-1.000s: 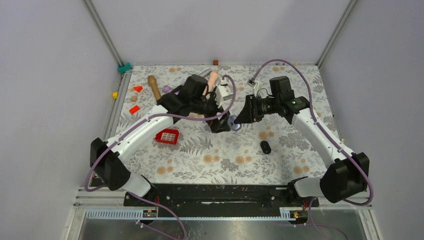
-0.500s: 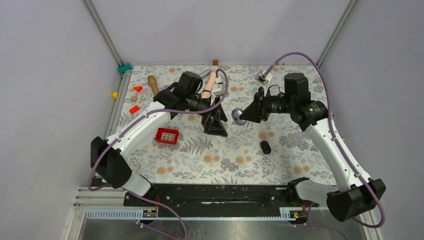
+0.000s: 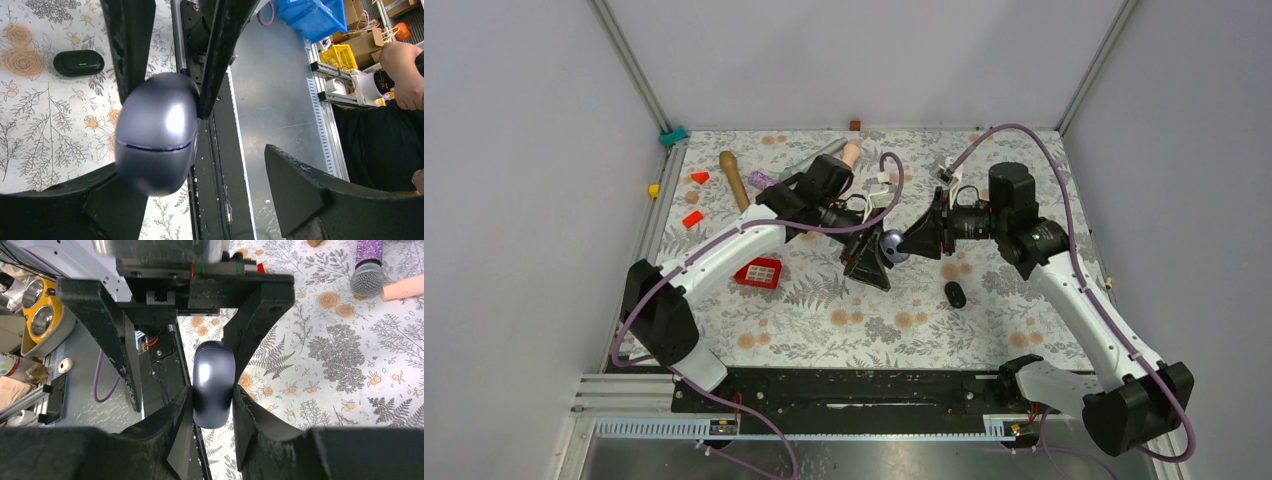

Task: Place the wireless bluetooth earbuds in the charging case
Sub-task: Open the charging case.

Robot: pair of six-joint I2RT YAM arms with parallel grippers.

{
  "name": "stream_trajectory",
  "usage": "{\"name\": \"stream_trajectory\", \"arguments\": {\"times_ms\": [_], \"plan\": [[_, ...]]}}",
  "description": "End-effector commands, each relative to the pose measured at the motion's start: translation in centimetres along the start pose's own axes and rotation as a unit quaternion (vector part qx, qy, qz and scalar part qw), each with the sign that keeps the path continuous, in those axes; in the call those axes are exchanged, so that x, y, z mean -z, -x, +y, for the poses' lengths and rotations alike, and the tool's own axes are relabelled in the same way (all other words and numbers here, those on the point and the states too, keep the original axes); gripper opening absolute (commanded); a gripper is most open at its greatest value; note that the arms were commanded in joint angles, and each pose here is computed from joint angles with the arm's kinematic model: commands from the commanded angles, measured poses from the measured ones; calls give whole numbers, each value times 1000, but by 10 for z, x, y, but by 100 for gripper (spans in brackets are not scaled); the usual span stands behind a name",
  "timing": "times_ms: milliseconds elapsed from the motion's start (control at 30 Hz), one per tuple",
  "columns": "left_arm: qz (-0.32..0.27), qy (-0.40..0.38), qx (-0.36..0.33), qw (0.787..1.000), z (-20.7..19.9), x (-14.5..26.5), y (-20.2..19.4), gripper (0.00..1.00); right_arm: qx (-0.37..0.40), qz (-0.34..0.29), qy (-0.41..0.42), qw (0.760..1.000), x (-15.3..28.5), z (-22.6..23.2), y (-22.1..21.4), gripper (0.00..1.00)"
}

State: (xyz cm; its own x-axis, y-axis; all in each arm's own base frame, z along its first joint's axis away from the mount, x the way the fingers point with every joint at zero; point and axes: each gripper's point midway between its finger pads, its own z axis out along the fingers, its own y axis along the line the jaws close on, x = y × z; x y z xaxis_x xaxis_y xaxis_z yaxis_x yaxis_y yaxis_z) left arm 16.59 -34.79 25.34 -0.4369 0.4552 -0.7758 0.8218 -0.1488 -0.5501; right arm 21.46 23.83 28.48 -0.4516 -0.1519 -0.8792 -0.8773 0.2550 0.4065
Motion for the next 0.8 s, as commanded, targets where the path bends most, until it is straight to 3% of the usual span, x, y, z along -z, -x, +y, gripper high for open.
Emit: {"name": "stream_trajectory", "arguments": {"times_ms": [0, 600, 767], "plan": [[-31, -18, -40, 999, -15, 5, 27, 78, 34, -38, 37, 998, 0, 18, 13, 23], [-54, 1, -50, 997, -19, 10, 32, 63, 24, -34, 53, 998, 0, 22, 4, 23], [-56, 5, -49, 997, -17, 11, 32, 50, 31, -39, 48, 998, 0, 22, 5, 24]]}}
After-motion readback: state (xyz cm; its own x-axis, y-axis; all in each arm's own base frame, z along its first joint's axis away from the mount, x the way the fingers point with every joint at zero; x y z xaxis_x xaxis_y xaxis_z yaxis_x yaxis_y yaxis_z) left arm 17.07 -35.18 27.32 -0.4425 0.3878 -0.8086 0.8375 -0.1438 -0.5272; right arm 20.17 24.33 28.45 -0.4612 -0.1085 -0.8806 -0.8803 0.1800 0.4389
